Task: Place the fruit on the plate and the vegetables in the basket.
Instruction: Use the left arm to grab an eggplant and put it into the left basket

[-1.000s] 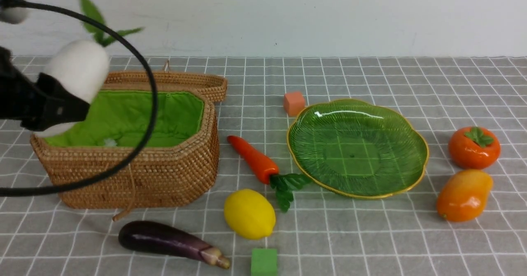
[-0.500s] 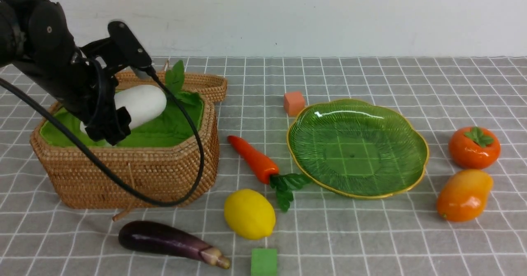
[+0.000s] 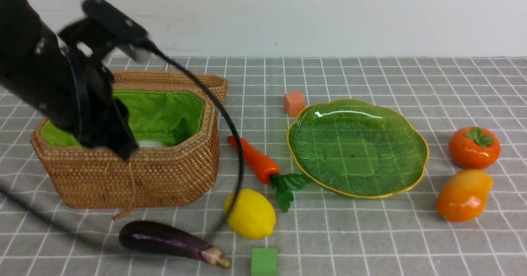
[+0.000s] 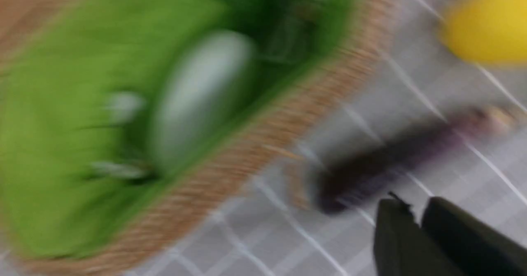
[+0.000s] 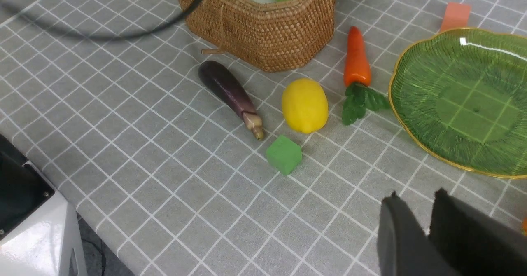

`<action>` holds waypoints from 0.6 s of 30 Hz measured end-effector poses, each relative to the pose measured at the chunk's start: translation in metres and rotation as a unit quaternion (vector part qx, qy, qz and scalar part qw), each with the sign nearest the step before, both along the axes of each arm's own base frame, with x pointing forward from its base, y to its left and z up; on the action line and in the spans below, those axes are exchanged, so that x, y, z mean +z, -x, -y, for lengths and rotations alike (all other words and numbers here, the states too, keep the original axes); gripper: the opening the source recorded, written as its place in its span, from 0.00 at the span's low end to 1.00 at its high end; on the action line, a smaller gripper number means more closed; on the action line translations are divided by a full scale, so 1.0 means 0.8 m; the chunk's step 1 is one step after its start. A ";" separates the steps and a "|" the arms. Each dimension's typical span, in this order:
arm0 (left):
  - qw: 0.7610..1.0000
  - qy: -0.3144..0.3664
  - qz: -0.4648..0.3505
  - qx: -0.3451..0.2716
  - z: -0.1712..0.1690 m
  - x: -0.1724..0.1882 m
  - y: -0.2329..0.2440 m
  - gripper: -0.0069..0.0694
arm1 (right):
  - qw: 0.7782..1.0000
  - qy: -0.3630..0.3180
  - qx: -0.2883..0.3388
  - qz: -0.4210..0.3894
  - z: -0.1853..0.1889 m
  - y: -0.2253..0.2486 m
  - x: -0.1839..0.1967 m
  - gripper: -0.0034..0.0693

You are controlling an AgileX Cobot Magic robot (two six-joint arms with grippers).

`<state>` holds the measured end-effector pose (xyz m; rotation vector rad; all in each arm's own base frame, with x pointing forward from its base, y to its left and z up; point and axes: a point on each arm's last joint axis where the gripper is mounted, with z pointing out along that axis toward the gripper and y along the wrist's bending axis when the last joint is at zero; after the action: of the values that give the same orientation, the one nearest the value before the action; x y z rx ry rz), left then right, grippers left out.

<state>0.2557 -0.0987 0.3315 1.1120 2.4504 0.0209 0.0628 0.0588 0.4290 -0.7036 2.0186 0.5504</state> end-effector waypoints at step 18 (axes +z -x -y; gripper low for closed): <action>0.962 -0.092 0.005 -0.255 0.084 -0.159 0.007 0.87 | 1.000 -0.018 0.013 -0.008 -0.004 0.003 0.002 0.24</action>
<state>0.2497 -0.1655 0.2042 1.7892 2.1122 0.0949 0.0606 0.0618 0.4303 -0.7056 2.0111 0.6084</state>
